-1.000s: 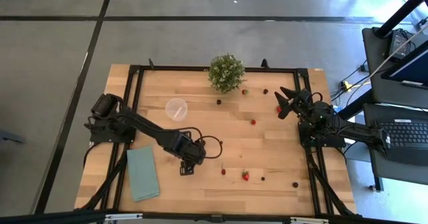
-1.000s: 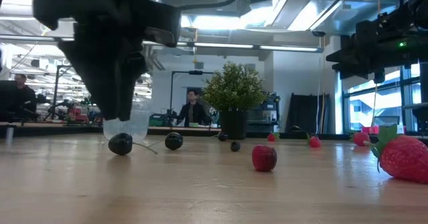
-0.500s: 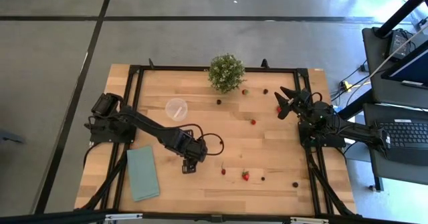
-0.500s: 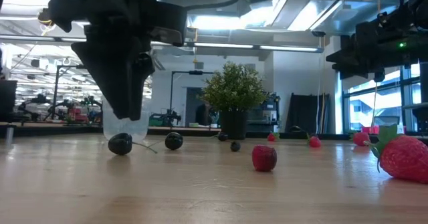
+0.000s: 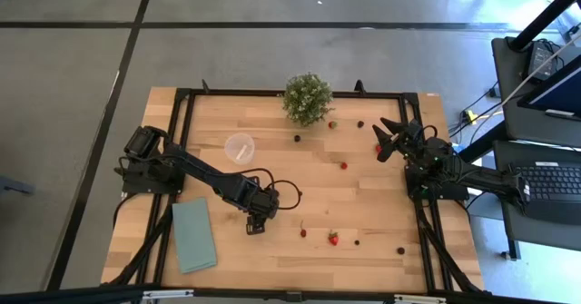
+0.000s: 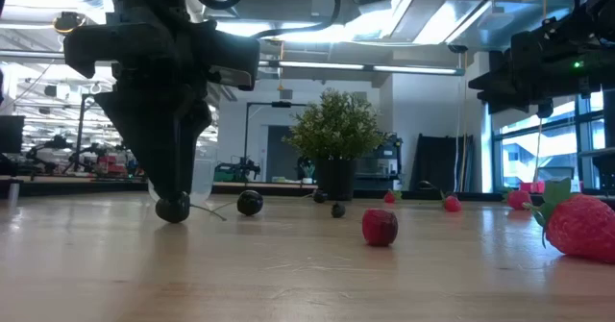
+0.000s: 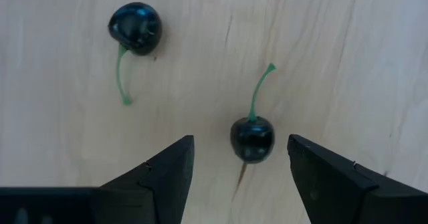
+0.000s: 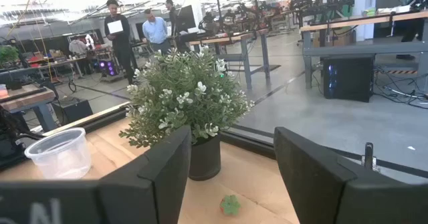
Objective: Pick and placing Produce into tupperware
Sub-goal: Put the black cherry into the transparent container
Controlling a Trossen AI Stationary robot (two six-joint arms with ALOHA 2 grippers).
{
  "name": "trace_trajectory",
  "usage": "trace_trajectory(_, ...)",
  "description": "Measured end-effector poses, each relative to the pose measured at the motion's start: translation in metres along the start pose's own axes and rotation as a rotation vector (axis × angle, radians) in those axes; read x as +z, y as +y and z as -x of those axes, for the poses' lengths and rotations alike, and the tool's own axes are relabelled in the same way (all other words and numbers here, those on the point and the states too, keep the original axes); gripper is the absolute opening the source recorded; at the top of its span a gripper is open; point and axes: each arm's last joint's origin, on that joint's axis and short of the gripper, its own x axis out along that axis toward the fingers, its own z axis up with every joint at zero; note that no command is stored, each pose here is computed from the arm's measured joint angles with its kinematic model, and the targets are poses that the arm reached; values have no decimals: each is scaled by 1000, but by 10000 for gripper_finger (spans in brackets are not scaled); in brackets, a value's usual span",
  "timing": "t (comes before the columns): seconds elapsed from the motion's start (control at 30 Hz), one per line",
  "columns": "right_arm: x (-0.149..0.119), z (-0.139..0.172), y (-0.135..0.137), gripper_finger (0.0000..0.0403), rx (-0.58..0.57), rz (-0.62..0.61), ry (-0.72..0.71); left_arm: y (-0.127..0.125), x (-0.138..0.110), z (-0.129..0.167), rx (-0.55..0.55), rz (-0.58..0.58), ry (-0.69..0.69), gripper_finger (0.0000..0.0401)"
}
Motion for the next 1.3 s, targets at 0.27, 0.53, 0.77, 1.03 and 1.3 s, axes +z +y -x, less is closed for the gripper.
trace_trajectory(0.27, 0, 0, 0, 217, 0, 0, 0, 1, -2, -11, -7, 10, -26, 231)
trace_trajectory(0.53, 0, 0, 0, 217, 0, 2, 0, 0, -3, -18, 2, 11, -20, 231)
trace_trajectory(0.77, 0, 0, 0, 217, 0, 3, 0, 0, -4, -19, 9, 0, -13, 202)
trace_trajectory(1.03, 0, 0, 0, 217, 0, 27, 0, 0, -5, -19, 6, -1, 3, 138)
trace_trajectory(1.3, 0, 0, 0, 217, 0, 27, 0, 0, -5, -19, -6, 12, 13, 103)
